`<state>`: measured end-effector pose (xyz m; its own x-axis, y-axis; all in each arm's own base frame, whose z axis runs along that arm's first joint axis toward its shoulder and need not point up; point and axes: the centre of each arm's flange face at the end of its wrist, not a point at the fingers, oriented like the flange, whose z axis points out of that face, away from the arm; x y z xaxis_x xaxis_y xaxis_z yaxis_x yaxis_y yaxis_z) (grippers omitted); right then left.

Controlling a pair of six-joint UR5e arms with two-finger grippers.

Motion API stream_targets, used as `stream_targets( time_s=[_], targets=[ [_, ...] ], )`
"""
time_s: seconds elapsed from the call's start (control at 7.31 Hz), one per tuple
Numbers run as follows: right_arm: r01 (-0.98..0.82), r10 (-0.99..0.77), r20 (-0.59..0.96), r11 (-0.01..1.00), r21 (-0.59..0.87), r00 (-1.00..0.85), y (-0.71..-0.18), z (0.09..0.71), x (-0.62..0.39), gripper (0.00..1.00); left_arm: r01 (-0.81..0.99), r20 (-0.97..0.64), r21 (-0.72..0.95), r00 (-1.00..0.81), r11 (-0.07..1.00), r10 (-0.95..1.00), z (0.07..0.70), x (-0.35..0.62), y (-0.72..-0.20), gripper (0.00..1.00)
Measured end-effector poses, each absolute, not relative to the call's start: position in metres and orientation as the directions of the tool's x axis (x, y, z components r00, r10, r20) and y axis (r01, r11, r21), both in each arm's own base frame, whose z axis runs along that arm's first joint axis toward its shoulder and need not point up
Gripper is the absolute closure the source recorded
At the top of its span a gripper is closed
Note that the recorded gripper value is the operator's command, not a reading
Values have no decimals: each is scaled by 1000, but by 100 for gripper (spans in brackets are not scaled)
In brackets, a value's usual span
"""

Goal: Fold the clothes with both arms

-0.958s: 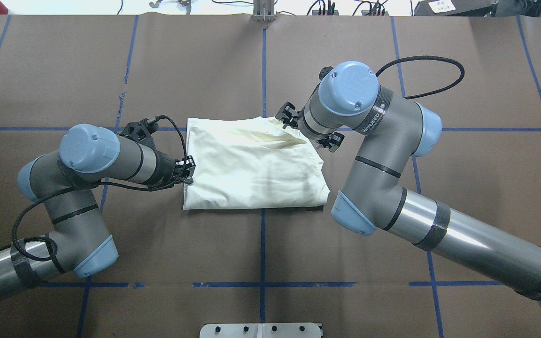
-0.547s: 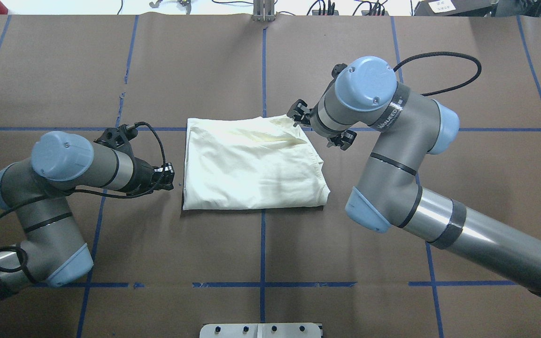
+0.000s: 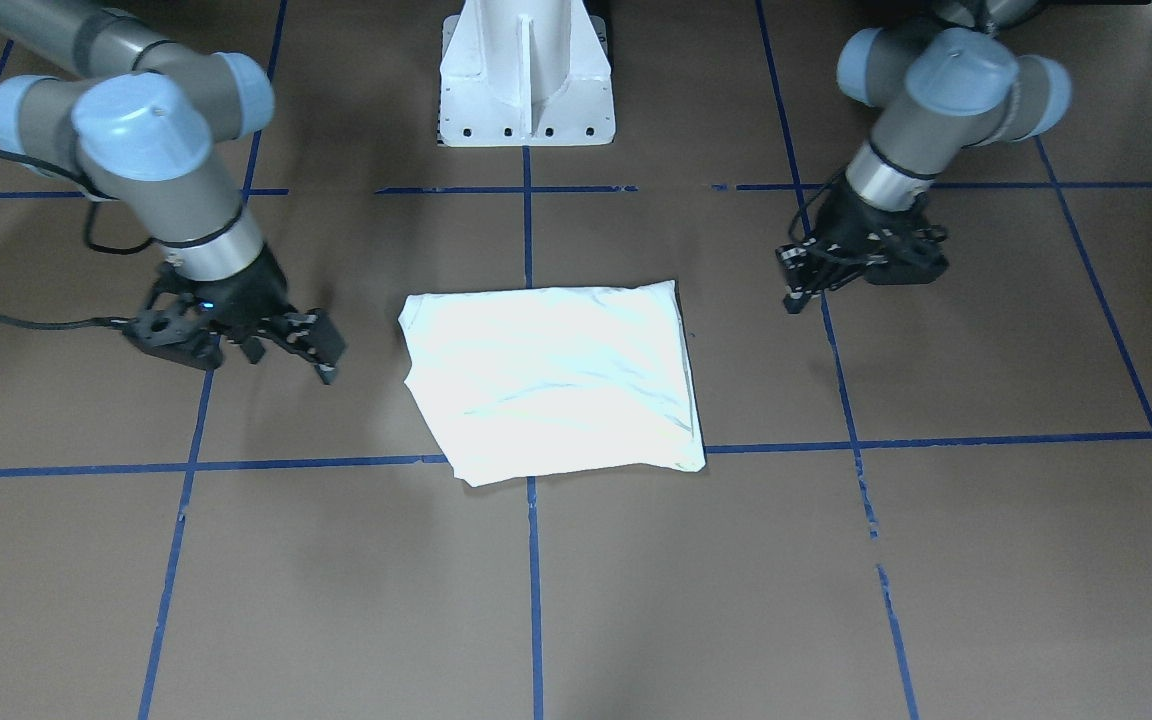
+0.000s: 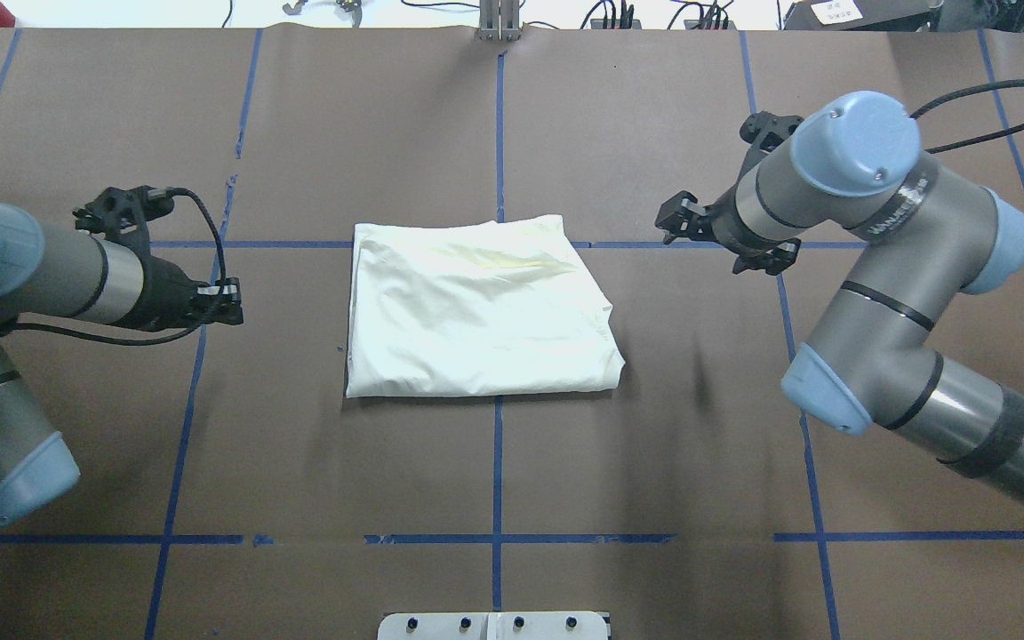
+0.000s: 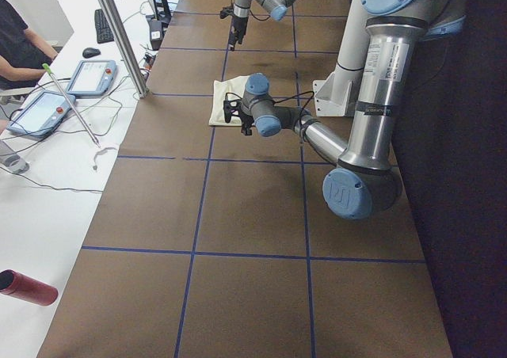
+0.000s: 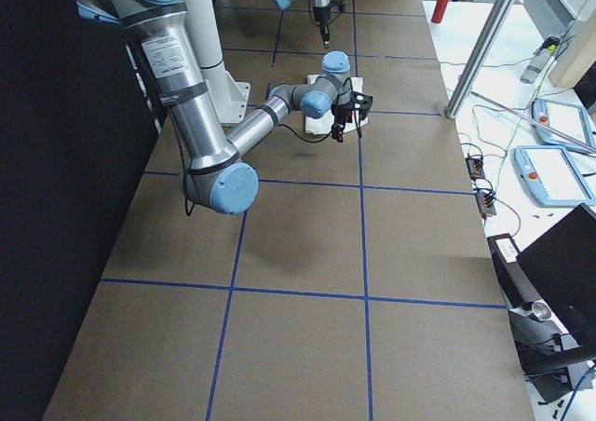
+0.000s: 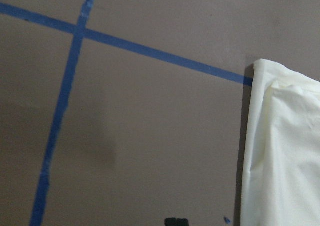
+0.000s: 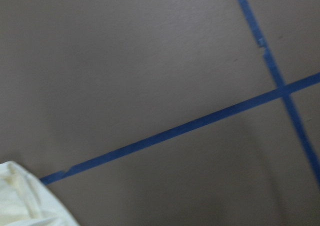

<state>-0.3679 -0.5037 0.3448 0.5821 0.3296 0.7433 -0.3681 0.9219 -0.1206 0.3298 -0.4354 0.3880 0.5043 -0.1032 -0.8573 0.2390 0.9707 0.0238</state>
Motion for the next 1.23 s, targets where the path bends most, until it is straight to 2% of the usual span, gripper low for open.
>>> stream_targets(
  time_s=[0.55,0.68,0.82,0.96,1.09,1.23],
  targets=[
    [-187,124,711,982,11,692,-525,463,-189,0,86,-776,292,604,953,183,464,149,-449,100],
    [-154,82,714,987,36,696,-525,488,-139,0,49,-734,350,635,935,241,494,107,-457,71],
    [-127,44,705,990,66,708,-522,516,-96,0,30,-702,379,661,925,266,525,68,-465,51],
    [-104,14,700,991,86,714,-519,542,-60,0,19,-684,384,677,923,271,549,37,-472,42],
    [-86,-4,706,992,92,708,-514,564,-33,0,5,-677,379,683,925,274,561,23,-476,0],
    [-70,-19,709,993,97,705,-507,584,-13,0,-2,-676,370,685,929,271,569,17,-476,0]
  ],
)
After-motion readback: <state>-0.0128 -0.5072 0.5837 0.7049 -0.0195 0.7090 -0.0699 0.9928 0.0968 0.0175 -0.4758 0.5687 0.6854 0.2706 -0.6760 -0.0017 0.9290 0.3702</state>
